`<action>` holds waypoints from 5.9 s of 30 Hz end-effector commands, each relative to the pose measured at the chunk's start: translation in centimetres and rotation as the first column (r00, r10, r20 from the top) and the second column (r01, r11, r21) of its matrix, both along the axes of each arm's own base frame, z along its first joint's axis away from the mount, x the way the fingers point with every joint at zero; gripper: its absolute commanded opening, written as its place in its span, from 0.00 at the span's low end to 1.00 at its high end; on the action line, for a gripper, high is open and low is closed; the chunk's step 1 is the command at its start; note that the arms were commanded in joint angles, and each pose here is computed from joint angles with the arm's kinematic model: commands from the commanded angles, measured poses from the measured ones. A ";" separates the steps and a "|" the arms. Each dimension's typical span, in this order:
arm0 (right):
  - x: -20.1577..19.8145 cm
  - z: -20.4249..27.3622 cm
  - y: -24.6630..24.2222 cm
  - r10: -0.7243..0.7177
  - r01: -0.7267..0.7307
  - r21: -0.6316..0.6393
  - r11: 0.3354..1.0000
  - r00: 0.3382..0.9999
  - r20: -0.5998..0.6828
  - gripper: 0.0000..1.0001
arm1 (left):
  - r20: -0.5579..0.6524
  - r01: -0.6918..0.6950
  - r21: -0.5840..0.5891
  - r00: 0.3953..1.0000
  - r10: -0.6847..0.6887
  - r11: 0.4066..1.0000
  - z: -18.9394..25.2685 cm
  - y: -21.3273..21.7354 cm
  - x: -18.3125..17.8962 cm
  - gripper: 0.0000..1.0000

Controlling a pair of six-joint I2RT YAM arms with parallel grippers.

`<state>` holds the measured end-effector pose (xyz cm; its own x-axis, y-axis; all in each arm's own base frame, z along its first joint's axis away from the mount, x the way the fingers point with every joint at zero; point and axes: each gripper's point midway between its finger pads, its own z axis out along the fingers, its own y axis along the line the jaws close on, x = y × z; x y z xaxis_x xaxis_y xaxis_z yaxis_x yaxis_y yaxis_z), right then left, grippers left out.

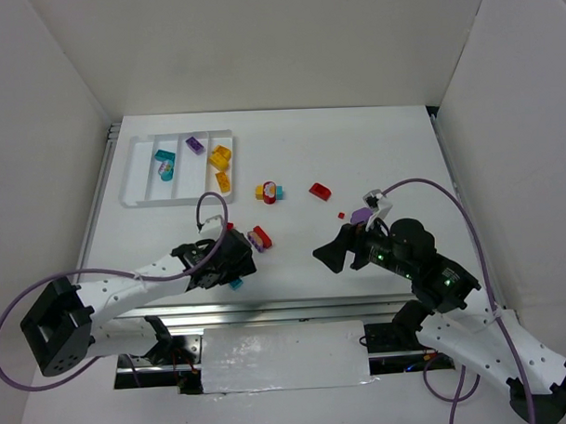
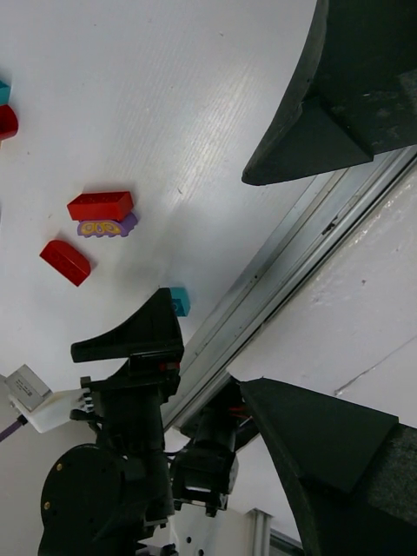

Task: Sort the legos into containers by color

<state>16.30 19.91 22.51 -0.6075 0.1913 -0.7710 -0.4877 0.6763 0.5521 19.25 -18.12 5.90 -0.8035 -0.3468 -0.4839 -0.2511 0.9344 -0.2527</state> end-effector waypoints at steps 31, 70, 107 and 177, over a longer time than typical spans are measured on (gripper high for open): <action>-0.4 0.6 -0.4 0.002 -0.002 0.013 1.000 1.000 0.026 1.00 | 0.016 -0.275 0.130 0.961 0.275 0.953 -0.7 4.5 2.3 0.00; 1.4 -2.7 2.8 0.060 -0.059 0.015 0.998 0.996 -0.060 1.00 | 0.202 -0.684 0.165 0.729 0.654 0.711 7.5 24.7 25.4 1.00; 13.0 -8.2 7.0 -0.209 0.142 -0.318 0.937 0.960 -0.188 0.99 | 0.263 0.059 0.074 0.962 -0.077 0.995 13.3 7.4 5.8 0.99; -0.9 -3.1 5.2 0.214 -0.212 0.037 0.977 0.974 -0.074 1.00 | 0.392 -0.592 -0.053 0.729 0.562 0.805 7.6 33.5 40.5 0.24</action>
<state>15.40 24.13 18.46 -0.7132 0.0575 -0.6986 -0.5416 0.5873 0.6014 58.00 14.30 12.76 -0.2478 -0.6725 -0.6973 -0.6803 0.6333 -0.3690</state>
